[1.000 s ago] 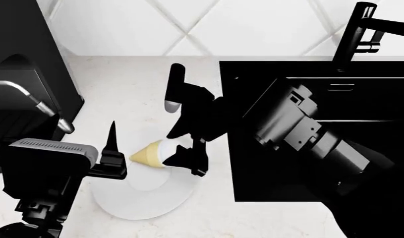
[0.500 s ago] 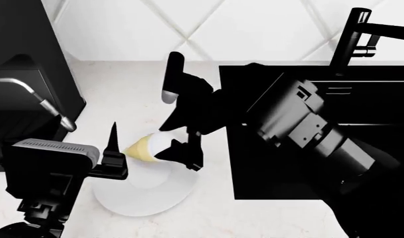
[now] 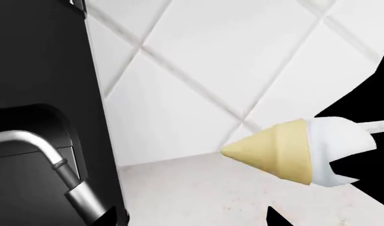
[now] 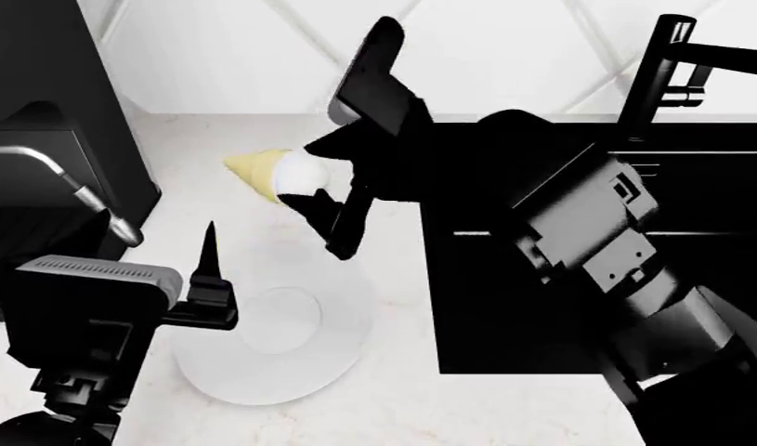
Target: Move the dessert items from the plate to the tray.
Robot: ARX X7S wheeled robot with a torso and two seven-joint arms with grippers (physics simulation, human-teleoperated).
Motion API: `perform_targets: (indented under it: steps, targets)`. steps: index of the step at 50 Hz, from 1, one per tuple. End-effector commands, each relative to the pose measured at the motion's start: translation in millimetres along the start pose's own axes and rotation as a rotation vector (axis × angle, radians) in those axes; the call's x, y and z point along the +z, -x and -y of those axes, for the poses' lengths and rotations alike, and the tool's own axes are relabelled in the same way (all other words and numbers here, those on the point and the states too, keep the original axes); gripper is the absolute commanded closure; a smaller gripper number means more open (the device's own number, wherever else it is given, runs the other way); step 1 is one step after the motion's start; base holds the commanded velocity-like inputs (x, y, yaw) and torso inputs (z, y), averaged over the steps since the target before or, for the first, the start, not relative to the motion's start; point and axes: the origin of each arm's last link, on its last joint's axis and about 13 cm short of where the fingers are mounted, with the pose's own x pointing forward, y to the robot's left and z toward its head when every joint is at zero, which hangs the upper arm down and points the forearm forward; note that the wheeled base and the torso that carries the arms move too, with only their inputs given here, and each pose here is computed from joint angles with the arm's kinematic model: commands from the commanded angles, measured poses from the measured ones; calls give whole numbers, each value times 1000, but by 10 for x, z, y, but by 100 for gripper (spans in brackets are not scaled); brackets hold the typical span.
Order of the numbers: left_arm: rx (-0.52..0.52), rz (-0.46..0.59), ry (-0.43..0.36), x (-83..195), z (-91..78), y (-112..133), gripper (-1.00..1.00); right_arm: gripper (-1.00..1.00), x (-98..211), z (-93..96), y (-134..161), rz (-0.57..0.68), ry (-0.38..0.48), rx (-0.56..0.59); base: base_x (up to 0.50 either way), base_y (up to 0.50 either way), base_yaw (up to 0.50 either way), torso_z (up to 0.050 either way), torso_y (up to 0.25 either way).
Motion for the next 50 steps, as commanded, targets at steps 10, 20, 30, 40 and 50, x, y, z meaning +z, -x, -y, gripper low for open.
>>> perform_targets:
  steps: [10, 20, 30, 40, 50]
  targets:
    - [-6, 20, -5, 22, 18, -34, -100, 100, -36, -367, 353, 115, -63, -361, 0, 0, 0, 0, 0]
    - [0, 17, -3, -7, 14, -34, -100, 100, -18, -465, 371, 263, -233, -395, 0, 0, 0, 0, 0]
    - [-1, 17, -5, -1, 17, -39, -100, 100, -125, -593, 398, 240, -220, -560, -201, -195, 0, 0, 0]
    - [-1, 16, -8, -2, 19, -43, -100, 100, -163, -679, 421, 225, -196, -561, -403, -415, 0, 0, 0]
    - [0, 15, -12, -2, 19, -48, -100, 100, -133, -710, 458, 242, -184, -565, -397, -418, 0, 0, 0]
